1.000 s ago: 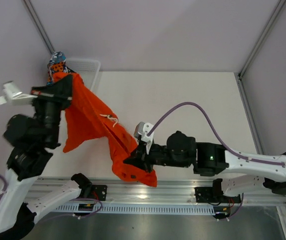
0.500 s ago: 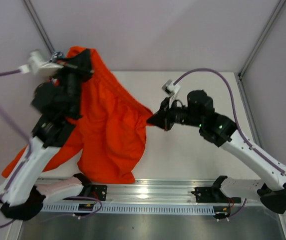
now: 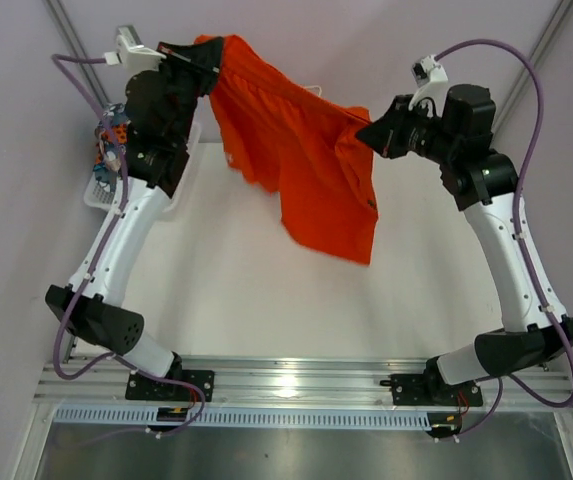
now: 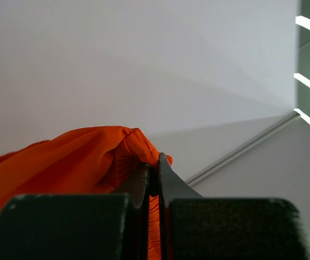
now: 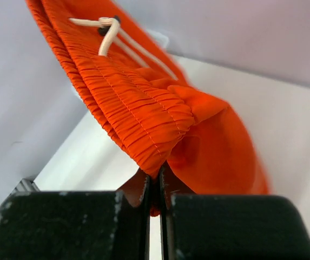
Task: Fold and stack the shorts
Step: Flatten the shorts out
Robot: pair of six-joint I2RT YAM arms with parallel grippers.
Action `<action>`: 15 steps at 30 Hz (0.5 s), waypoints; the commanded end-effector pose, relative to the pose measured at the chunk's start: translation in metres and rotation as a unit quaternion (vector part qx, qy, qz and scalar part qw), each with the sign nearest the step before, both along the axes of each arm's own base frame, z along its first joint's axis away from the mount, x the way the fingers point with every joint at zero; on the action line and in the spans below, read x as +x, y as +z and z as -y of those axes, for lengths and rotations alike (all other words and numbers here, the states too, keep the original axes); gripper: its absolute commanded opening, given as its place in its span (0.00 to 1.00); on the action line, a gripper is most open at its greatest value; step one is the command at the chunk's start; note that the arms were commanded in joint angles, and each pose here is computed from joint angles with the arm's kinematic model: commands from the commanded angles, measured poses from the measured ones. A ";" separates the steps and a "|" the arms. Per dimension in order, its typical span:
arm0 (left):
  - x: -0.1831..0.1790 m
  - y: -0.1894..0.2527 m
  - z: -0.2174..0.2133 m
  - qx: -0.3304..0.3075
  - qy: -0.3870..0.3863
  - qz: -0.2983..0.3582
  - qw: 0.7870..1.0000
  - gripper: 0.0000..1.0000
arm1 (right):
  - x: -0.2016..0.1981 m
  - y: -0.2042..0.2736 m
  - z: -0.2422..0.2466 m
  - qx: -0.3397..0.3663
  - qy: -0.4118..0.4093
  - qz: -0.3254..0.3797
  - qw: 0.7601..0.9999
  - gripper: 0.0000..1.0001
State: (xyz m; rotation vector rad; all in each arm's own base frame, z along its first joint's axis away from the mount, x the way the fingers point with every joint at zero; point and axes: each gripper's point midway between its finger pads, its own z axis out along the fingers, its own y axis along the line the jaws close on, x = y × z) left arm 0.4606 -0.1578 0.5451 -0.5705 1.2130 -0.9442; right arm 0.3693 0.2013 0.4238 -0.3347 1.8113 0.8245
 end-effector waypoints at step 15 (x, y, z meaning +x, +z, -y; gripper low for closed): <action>-0.301 0.113 -0.130 -0.060 0.079 0.274 0.957 0.00 | -0.250 0.100 -0.100 0.059 0.266 0.112 0.956 0.00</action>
